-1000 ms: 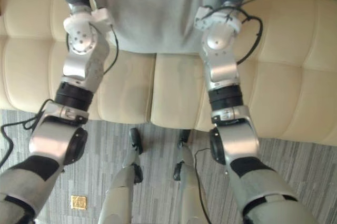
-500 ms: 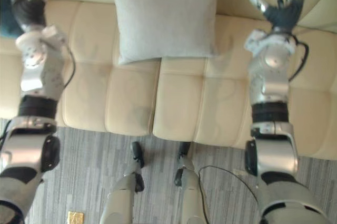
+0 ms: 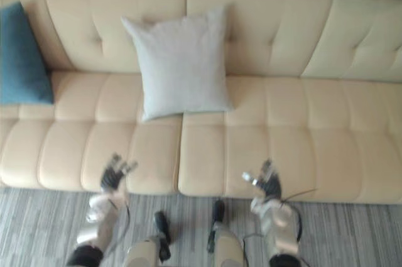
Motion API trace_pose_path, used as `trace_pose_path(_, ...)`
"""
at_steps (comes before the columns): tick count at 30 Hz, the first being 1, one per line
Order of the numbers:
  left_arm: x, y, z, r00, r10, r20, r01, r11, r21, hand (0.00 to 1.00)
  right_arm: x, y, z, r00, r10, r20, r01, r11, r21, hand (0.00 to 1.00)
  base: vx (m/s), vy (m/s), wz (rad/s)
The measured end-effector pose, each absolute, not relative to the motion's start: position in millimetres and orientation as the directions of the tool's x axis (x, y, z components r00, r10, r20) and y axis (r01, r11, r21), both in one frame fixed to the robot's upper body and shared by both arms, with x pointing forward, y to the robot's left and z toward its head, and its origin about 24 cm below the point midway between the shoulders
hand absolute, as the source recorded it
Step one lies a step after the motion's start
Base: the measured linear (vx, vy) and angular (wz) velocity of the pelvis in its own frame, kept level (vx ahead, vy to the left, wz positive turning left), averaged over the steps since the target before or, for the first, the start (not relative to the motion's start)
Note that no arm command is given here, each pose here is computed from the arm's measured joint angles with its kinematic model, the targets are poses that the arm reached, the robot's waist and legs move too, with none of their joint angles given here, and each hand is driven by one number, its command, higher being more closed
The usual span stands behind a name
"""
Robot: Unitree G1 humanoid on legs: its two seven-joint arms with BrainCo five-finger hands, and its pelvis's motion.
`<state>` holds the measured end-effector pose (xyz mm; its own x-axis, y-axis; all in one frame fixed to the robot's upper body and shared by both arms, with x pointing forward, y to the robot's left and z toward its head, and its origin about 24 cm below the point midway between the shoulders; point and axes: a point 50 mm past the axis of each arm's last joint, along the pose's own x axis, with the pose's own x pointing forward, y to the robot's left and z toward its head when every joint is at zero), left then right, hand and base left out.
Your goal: Pick up cushions and gather them together orderly.
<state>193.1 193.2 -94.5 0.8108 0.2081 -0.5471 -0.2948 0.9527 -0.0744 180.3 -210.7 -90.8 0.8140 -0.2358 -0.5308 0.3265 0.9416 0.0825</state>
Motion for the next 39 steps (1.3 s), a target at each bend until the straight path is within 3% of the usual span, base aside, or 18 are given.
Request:
trace_pose_path(6,141,183,-140,0.618,0.172,-0.767,-0.255,0.967,0.011,0.00,139,-201,-131,0.655,-0.214,-0.725,0.340,0.940,0.030,0.00,0.04,0.006,-0.13)
trace_pose_path(14,122,186,-151,0.531,0.191,-0.825,-0.254,0.965,0.059,0.00,114,-205,-146,0.552,-0.237,-0.800,0.388,0.921,-0.005,0.00,0.05,0.020,-0.04)
trace_pose_path(24,130,185,-150,0.530,0.197,-0.825,-0.277,0.959,0.052,0.00,134,-188,-143,0.581,-0.198,-0.790,0.350,0.937,0.022,0.00,-0.05,0.009,-0.48)
trace_pose_path(31,132,193,-148,0.532,0.237,-0.813,-0.298,0.951,0.082,0.00,127,-184,-148,0.550,-0.184,-0.815,0.318,0.948,0.001,0.00,-0.04,-0.141,0.18)
trace_pose_path(39,135,168,-149,0.544,0.184,-0.819,-0.288,0.957,0.024,0.00,154,-184,-139,0.600,-0.187,-0.778,0.288,0.957,-0.008,0.00,-0.19,-0.154,-0.07)
